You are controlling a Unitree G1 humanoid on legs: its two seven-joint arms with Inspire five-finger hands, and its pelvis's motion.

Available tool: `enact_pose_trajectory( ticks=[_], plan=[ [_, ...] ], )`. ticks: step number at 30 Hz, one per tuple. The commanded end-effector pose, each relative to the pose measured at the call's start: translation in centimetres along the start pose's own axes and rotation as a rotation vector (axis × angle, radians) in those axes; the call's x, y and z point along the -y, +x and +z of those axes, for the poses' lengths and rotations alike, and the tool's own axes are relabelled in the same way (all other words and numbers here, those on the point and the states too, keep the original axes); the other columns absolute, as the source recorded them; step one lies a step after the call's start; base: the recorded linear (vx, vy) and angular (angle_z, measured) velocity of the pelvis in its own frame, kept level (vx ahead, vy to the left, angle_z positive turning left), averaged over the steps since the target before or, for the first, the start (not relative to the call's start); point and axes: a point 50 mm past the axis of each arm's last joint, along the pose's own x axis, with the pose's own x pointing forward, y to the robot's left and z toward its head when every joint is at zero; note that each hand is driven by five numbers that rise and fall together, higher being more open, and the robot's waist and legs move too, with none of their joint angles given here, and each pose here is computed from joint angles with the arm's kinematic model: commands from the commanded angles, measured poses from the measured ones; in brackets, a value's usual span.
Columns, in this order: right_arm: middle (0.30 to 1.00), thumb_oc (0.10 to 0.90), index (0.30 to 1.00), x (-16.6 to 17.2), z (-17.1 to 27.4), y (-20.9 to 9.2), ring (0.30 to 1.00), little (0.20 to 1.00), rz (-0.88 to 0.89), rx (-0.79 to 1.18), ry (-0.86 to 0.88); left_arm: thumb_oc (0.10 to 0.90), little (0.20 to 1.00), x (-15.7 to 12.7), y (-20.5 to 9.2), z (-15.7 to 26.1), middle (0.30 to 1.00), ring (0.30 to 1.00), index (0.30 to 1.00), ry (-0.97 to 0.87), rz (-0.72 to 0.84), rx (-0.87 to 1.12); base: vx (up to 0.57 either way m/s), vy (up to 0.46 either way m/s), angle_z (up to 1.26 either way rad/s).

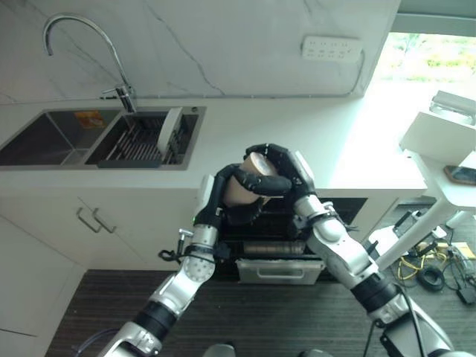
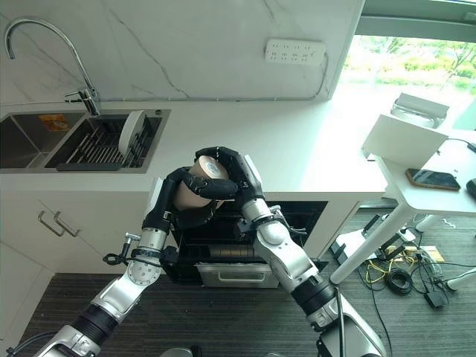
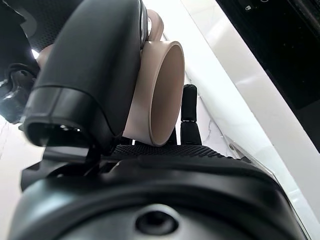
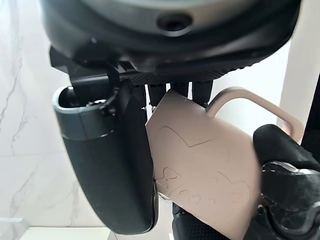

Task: Place the dishes in the dishwasher.

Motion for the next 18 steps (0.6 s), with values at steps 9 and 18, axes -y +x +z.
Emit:
enact_pose_trajectory(
  ticks=[9,18],
  plan=[
    [0.3,0.4,0.3,-7.6,7.0,1.1,0.3,0.3,0.333,0.342,0.388,0.8,0.9,5.7,2.7,13.5,0.9,0.9,0.9,-0.197,-0.421,0.612,0.0,0.0,0.0],
    [0.3,0.4,0.3,-2.3,7.8,0.1,0.3,0.3,0.127,0.449,0.409,0.8,0.9,4.3,3.0,9.0,0.9,0.9,0.9,-0.049,-0.371,0.411,0.0,0.0,0.0]
  ],
)
